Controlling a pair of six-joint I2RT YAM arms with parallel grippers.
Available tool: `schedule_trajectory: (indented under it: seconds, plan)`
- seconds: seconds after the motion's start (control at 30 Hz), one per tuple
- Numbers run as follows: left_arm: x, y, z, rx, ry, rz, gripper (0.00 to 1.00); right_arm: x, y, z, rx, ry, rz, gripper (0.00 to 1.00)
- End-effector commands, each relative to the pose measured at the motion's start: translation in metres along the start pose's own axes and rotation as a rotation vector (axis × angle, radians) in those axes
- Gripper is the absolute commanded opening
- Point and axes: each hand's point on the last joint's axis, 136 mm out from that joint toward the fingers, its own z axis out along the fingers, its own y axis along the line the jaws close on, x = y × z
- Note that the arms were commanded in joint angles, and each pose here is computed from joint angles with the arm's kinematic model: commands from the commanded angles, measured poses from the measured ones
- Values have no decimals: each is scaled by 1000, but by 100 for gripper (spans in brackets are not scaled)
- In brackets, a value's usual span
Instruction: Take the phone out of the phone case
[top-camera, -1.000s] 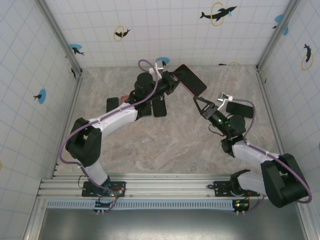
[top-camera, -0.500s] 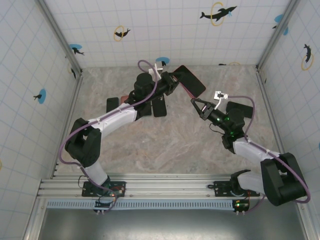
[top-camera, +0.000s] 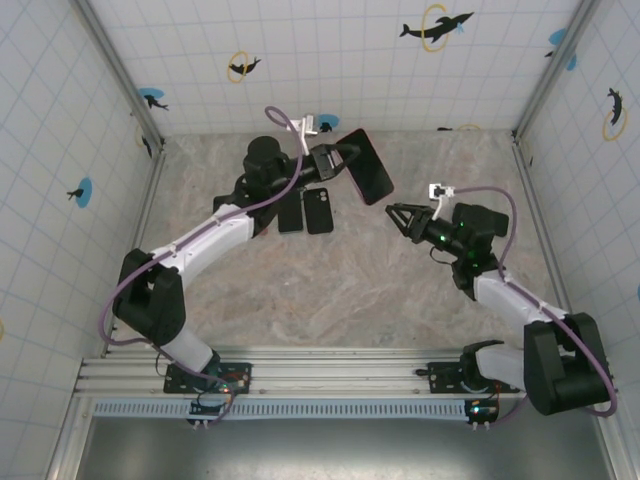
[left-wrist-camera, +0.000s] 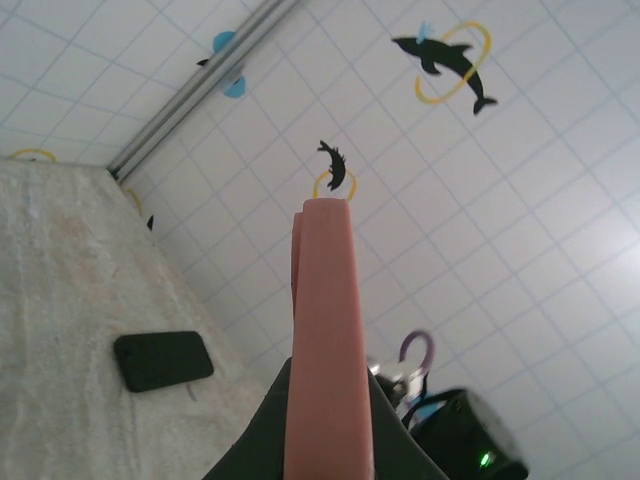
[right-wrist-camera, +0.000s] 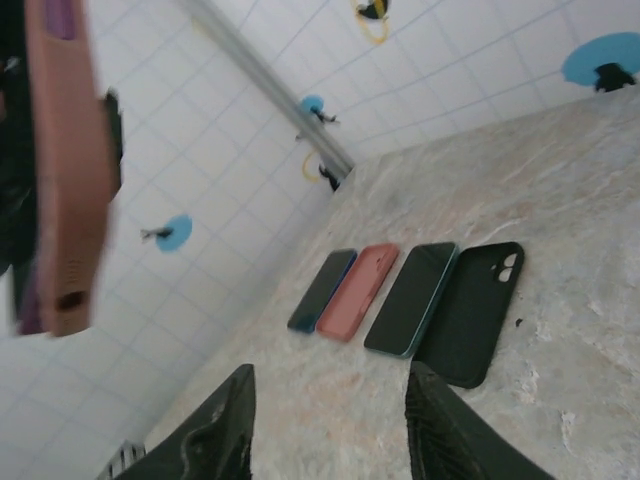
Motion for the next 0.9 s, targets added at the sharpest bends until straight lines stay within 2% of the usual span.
schedule_trajectory:
  seconds: [0.0,0.17,0.4,0.63,0.87]
  plan:
    - [12,-16,-10,93,103,226,5,1,28,2,-126,112,-201,44]
    - [30,-16,-18,151,191,375,6,11,39,7,-201,201,-313,43]
    - [37,-21,-29,182,231,527,5,31,46,15,-268,275,-483,44]
    - [42,-31,-35,233,260,562,5,45,49,23,-353,322,-576,44]
    - [46,-32,-37,241,279,556,5,51,55,31,-420,333,-638,34]
